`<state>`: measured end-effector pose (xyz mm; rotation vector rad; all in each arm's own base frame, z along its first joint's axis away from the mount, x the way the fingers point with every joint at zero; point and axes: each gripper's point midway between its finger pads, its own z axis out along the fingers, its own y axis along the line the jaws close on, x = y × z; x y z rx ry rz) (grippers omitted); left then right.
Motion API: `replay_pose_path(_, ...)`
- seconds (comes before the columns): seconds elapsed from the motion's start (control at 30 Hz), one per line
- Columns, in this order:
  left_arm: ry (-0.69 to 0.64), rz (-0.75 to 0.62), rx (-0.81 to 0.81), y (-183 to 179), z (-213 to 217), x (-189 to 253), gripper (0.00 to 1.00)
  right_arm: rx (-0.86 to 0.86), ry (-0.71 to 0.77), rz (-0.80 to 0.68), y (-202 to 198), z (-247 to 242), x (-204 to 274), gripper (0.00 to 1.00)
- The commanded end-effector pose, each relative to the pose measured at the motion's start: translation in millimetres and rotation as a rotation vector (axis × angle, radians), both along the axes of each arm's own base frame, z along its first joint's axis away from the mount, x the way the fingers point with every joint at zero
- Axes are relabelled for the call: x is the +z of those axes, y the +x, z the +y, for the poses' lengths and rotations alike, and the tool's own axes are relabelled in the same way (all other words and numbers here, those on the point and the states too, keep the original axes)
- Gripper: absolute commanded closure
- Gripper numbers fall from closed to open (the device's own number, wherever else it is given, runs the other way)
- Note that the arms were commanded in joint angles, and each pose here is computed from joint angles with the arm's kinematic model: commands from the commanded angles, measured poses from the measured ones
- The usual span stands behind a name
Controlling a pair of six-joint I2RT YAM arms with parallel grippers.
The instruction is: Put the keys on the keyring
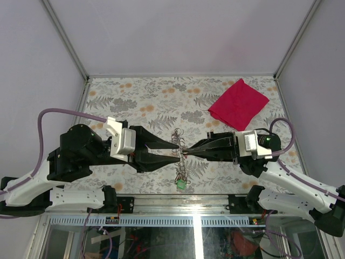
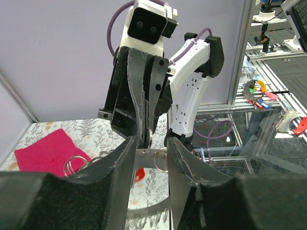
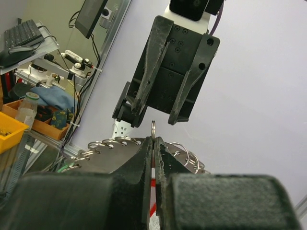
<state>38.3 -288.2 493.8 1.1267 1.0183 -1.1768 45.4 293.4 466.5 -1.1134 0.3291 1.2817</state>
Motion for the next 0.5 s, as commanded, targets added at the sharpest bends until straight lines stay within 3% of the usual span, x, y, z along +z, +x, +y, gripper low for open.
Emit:
replay_pose_path(0.0,-0.063,-0.031,-0.030,-6.1,1.2,14.4,0.66,-0.018,0.161,-0.059,-11.7,-20.9,47.2,0.97)
replay_pose_path(0.47,-0.034,-0.019,0.010,4.6,-11.2,6.1,0.69,-0.015,0.156,-0.049,-13.6,-22.2,48.4,0.97)
